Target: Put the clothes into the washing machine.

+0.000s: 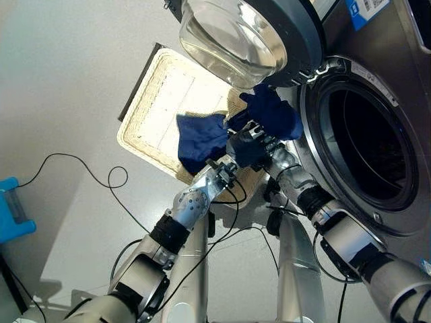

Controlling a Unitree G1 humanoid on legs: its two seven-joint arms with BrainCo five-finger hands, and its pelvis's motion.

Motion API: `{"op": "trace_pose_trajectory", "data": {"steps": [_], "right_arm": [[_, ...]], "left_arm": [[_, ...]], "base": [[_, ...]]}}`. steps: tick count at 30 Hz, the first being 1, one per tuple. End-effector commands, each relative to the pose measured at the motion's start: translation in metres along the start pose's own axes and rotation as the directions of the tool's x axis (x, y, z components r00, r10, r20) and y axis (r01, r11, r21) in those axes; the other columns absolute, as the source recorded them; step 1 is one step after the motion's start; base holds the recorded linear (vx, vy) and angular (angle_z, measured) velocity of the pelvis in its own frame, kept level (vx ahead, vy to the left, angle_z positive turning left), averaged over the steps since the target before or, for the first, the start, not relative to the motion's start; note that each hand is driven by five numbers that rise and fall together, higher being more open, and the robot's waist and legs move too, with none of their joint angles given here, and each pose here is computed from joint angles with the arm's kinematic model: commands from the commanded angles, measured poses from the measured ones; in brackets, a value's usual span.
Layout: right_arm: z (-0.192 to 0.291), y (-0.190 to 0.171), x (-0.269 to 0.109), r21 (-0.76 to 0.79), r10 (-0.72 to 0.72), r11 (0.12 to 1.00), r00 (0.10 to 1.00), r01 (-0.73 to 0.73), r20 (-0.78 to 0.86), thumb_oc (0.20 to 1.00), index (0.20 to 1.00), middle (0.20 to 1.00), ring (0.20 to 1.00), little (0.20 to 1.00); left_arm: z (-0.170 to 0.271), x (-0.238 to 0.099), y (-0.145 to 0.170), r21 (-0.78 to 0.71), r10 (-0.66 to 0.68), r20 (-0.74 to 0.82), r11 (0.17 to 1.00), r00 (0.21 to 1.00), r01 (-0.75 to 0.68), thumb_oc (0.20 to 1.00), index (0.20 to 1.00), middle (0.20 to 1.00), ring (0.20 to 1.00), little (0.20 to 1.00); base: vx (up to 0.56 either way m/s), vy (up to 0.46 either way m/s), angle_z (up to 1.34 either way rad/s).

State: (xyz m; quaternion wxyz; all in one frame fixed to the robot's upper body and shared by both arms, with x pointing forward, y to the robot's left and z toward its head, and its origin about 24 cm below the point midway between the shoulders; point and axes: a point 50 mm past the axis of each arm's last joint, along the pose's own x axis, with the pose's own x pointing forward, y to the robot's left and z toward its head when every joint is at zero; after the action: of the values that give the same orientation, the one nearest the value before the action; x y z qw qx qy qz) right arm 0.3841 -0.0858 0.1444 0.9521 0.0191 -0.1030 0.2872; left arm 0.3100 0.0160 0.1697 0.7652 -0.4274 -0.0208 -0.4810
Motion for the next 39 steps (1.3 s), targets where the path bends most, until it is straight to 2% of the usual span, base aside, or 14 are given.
{"op": "trace_pose_trajectory", "data": {"steps": [1, 6, 11, 12, 13, 14, 16, 17, 18, 20, 23, 30, 32, 39], "right_arm": [[0.035, 0.007, 0.010, 0.177, 0.004, 0.983, 0.975, -0.044, 0.223, 0.200, 0.200, 0.200, 0.200, 0.200], [0.015, -0.011, -0.006, 0.420, -0.137, 0.907, 0.969, 0.040, 0.204, 0.200, 0.200, 0.200, 0.200, 0.200], [-0.003, -0.025, -0.026, 0.639, -0.253, 0.767, 0.944, 0.064, 0.209, 0.200, 0.200, 0.200, 0.200, 0.200], [-0.009, -0.030, -0.034, 0.722, -0.308, 0.689, 0.927, 0.062, 0.215, 0.200, 0.200, 0.200, 0.200, 0.200], [-0.012, -0.032, -0.038, 0.754, -0.332, 0.654, 0.918, 0.056, 0.219, 0.200, 0.200, 0.200, 0.200, 0.200], [-0.013, -0.033, -0.039, 0.758, -0.333, 0.650, 0.917, 0.054, 0.220, 0.200, 0.200, 0.200, 0.200, 0.200], [-0.018, -0.037, -0.049, 0.843, -0.398, 0.538, 0.882, 0.001, 0.253, 0.200, 0.200, 0.200, 0.200, 0.200], [-0.018, -0.038, -0.049, 0.848, -0.405, 0.530, 0.878, -0.002, 0.255, 0.200, 0.200, 0.200, 0.200, 0.200], [-0.021, -0.041, -0.055, 0.889, -0.453, 0.456, 0.850, -0.039, 0.270, 0.200, 0.200, 0.200, 0.200, 0.200], [-0.022, -0.043, -0.059, 0.910, -0.480, 0.407, 0.831, -0.074, 0.282, 0.200, 0.200, 0.200, 0.200, 0.200], [-0.020, -0.053, -0.067, 0.947, -0.594, 0.260, 0.742, -0.188, 0.311, 0.200, 0.200, 0.200, 0.200, 0.200], [-0.008, -0.069, -0.074, 0.952, -0.731, 0.188, 0.612, -0.242, 0.300, 0.200, 0.200, 0.200, 0.200, 0.200], [-0.006, -0.072, -0.075, 0.954, -0.747, 0.180, 0.598, -0.241, 0.292, 0.200, 0.200, 0.200, 0.200, 0.200], [0.020, -0.110, -0.076, 0.978, -0.873, 0.115, 0.451, -0.176, 0.185, 0.200, 0.200, 0.200, 0.200, 0.200]], "left_arm": [[0.008, 0.014, -0.018, 0.075, -0.085, 0.074, 0.994, 0.994, 0.079, 0.200, 0.200, 0.200, 0.200, 0.200], [0.015, 0.008, -0.009, 0.178, -0.039, 0.105, 0.984, 0.994, 0.020, 0.200, 0.200, 0.200, 0.200, 0.200], [0.022, -0.002, 0.004, 0.279, 0.035, 0.145, 0.957, 0.989, -0.075, 0.200, 0.200, 0.200, 0.200, 0.200], [0.024, -0.007, 0.010, 0.317, 0.077, 0.164, 0.940, 0.983, -0.126, 0.570, 0.570, 0.570, 0.570, 0.570], [0.025, -0.010, 0.012, 0.328, 0.093, 0.173, 0.933, 0.980, -0.147, 0.878, 0.878, 0.878, 0.878, 0.878], [0.025, -0.010, 0.013, 0.329, 0.096, 0.175, 0.932, 0.980, -0.150, 1.000, 1.000, 1.000, 1.000, 1.000], [0.029, -0.018, 0.021, 0.362, 0.159, 0.207, 0.904, 0.966, -0.226, 1.000, 1.000, 1.000, 1.000, 1.000], [0.029, -0.018, 0.021, 0.365, 0.162, 0.208, 0.902, 0.965, -0.231, 1.000, 1.000, 1.000, 1.000, 1.000], [0.031, -0.023, 0.026, 0.389, 0.206, 0.222, 0.878, 0.953, -0.280, 1.000, 1.000, 1.000, 1.000, 1.000], [0.033, -0.026, 0.031, 0.410, 0.236, 0.236, 0.855, 0.943, -0.317, 1.000, 1.000, 1.000, 1.000, 1.000], [0.035, -0.035, 0.045, 0.452, 0.332, 0.247, 0.791, 0.910, -0.411, 1.000, 1.000, 1.000, 1.000, 1.000], [0.033, -0.045, 0.065, 0.560, 0.456, 0.184, 0.679, 0.871, -0.475, 1.000, 1.000, 1.000, 1.000, 1.000], [0.033, -0.047, 0.068, 0.568, 0.466, 0.175, 0.671, 0.867, -0.476, 1.000, 1.000, 1.000, 1.000, 1.000], [0.038, -0.041, 0.071, 0.577, 0.470, 0.175, 0.663, 0.865, -0.477, 1.000, 1.000, 1.000, 1.000, 1.000]], "base": [[0.00, 0.058, -0.03], [0.00, 0.058, -0.06], [0.01, 0.080, -0.11], [0.01, 0.071, -0.19], [0.01, 0.063, -0.16], [0.01, 0.040, -0.13], [0.01, 0.049, -0.15], [0.02, 0.047, -0.16], [0.01, 0.027, -0.14], [0.02, 0.030, -0.07], [0.01, 0.010, -0.01], [0.00, 0.005, -0.02], [0.01, -0.005, -0.06], [0.00, -0.009, -0.03]]}}
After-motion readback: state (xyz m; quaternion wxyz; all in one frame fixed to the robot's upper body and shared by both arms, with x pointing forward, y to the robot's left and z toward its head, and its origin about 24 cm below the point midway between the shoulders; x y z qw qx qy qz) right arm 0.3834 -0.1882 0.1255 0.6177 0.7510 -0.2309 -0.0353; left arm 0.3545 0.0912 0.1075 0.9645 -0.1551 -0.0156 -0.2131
